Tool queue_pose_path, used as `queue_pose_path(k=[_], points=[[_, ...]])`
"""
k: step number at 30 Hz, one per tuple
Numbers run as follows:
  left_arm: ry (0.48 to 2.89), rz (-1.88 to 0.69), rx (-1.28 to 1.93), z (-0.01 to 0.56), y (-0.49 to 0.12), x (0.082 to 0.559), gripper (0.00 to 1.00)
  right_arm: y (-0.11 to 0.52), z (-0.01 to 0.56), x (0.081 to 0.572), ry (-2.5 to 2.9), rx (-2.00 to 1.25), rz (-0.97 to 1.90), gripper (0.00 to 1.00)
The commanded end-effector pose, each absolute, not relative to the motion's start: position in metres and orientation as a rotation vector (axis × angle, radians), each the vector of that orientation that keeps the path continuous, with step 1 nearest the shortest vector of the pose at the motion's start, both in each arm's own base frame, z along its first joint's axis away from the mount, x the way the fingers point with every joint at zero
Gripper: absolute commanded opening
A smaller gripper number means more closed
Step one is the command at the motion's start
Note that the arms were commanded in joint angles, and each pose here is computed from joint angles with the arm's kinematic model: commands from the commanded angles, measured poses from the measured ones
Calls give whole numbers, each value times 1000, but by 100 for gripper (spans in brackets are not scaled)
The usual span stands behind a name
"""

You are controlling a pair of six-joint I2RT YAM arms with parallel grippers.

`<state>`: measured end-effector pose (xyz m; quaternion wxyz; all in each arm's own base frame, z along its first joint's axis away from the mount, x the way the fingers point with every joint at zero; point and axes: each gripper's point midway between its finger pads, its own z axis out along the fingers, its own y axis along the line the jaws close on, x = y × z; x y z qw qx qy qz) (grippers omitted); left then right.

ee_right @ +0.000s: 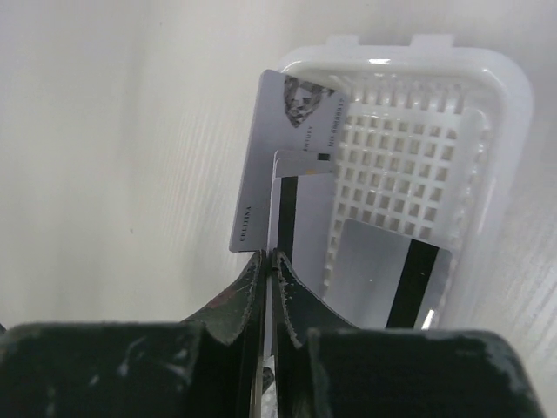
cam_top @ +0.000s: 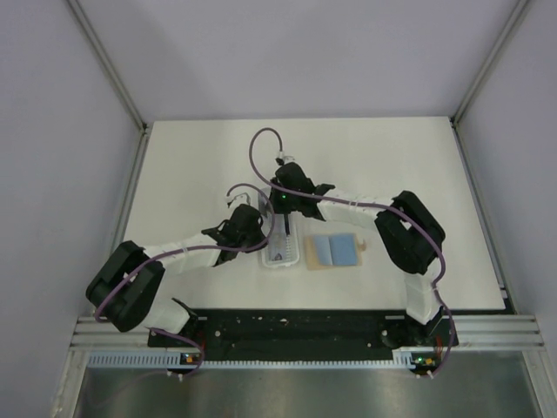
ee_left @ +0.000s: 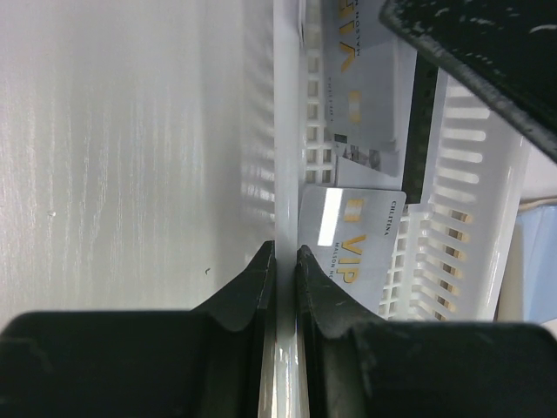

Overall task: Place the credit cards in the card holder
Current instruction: Pick up the credit card from the storage box.

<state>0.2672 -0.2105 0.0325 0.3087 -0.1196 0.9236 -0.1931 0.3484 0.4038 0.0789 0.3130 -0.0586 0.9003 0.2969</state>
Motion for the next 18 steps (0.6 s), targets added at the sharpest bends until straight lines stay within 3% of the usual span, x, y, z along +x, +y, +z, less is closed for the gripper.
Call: queue_pose_path(k=[1,18], points=[[2471,-440,-306,29,-201,262,0,382,97,353,2340,-139,669,2],[2474,-440,-309,28,-200,259,0,377,102,349,2328,-147,665,0]])
